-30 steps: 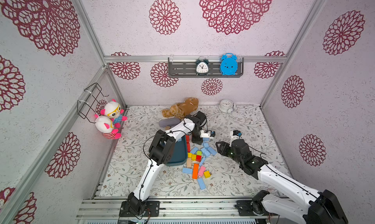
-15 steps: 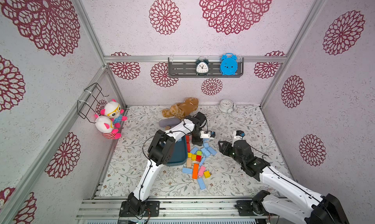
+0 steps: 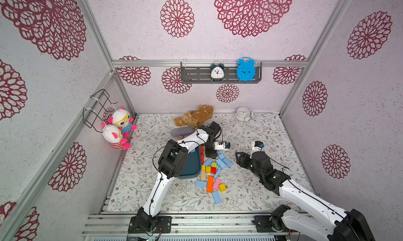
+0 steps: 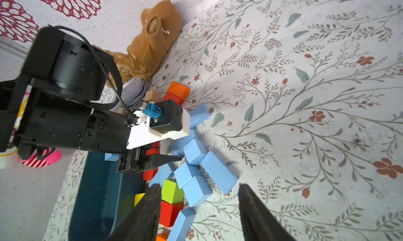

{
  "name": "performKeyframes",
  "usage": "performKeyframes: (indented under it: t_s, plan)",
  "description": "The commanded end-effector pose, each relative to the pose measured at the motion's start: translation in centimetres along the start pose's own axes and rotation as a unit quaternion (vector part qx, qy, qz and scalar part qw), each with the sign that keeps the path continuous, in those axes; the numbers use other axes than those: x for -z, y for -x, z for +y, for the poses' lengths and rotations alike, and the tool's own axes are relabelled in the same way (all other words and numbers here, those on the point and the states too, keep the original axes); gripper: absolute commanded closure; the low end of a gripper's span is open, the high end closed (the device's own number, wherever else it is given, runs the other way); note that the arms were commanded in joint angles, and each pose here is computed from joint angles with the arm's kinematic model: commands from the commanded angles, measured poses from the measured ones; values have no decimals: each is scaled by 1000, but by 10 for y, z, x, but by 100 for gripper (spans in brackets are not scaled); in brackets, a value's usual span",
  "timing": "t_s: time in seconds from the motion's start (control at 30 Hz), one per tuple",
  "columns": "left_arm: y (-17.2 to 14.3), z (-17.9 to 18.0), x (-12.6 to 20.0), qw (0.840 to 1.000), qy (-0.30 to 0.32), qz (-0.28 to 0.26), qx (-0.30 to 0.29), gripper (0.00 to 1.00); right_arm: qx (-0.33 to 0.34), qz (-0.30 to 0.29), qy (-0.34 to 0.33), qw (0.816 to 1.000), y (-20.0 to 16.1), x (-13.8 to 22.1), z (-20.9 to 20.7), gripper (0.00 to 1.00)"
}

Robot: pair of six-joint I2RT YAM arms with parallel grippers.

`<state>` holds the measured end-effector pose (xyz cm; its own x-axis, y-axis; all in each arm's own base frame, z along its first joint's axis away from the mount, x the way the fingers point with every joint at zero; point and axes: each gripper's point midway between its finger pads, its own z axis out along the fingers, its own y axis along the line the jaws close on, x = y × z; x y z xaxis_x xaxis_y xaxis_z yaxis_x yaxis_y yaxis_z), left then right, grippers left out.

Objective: Pick out the blue building blocks
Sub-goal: Pick up the building block from the center of the board.

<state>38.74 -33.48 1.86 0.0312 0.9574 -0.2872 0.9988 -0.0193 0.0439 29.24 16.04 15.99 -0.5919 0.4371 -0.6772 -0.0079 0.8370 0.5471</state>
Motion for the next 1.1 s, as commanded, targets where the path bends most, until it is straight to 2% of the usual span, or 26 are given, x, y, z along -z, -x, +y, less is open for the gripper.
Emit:
performKeyframes:
  t_s: [0.0, 0.27, 0.47, 0.53, 0.67, 0.77, 0.97, 1.07]
  plan:
    - [0, 10, -6, 1000, 14, 2, -2, 44, 3, -12, 8, 1000, 13, 3, 8, 40]
    - [3, 19, -12, 1000, 28, -1, -6, 50, -6, -12, 4, 1000, 10, 0, 5, 40]
    - [-1, 31, -19, 999, 49, 6, -4, 49, -3, -9, 4, 1000, 10, -3, 7, 40]
    - [-1, 35, -18, 999, 51, 3, 2, 55, -1, -8, 4, 1000, 11, -3, 8, 40]
    - [1, 35, -11, 999, 44, -2, 10, 61, 1, -5, 4, 1000, 10, -4, 8, 40]
    - [5, 34, 7, 999, 40, -17, 15, 63, 0, -6, 4, 1000, 10, -2, 8, 40]
    - [16, 22, 64, 997, 22, -61, 39, 68, -5, -14, 5, 1000, 12, 1, 6, 40]
    - [10, 18, 92, 996, 22, -67, 57, 68, -5, -13, 10, 1000, 12, 0, 9, 40]
